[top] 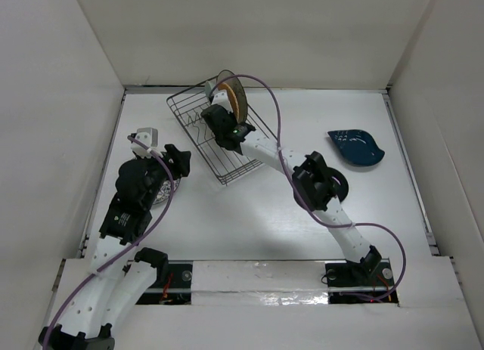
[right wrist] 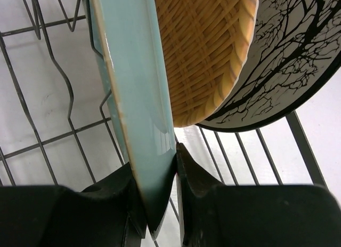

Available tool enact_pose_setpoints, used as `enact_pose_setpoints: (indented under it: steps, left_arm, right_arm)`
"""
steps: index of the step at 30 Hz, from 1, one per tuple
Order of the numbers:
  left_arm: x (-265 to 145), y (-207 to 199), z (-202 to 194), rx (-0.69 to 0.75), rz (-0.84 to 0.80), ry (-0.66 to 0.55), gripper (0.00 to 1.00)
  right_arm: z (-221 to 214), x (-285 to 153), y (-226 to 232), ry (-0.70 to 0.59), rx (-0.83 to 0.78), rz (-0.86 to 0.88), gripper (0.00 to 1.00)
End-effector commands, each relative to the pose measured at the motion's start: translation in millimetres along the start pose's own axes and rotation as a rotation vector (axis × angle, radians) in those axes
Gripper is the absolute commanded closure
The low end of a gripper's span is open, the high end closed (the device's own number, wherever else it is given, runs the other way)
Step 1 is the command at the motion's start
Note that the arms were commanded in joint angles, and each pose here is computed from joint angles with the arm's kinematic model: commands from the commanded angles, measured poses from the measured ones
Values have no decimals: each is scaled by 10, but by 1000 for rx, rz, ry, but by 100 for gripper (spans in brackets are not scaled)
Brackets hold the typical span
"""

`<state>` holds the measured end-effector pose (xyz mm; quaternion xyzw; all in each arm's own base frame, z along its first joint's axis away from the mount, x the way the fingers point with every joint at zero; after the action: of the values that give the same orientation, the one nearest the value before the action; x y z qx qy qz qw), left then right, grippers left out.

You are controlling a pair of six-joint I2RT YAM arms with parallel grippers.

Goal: Load the plates into the dish rack

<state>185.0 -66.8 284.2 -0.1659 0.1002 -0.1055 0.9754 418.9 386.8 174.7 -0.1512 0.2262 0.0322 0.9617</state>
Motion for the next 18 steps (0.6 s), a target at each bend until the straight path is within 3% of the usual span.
enact_pose_setpoints:
  steps: [1, 9, 18]
  left_arm:
    - [24, -10, 37, 7, -24, -32, 42]
    - [23, -3, 18, 9, -23, -26, 42]
    - [33, 7, -7, 12, -19, -14, 42]
  right_arm:
    - [474, -150, -12, -174, 127, -3, 82]
    - [745, -518, -188, -301, 208, 21, 48]
    - [882, -965, -492, -355, 229, 136, 40]
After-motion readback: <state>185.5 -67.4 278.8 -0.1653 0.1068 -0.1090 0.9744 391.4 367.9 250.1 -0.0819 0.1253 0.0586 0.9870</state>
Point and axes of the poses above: each gripper's point midway between its finger pads, its own x axis out along the fingers, its own y axis along the line the jaws close on, z = x × y, the point moved 9 cm from there along -x, back along the fingers, and after that the axes turned 2 degrees about -x, right-handed, at the moved point
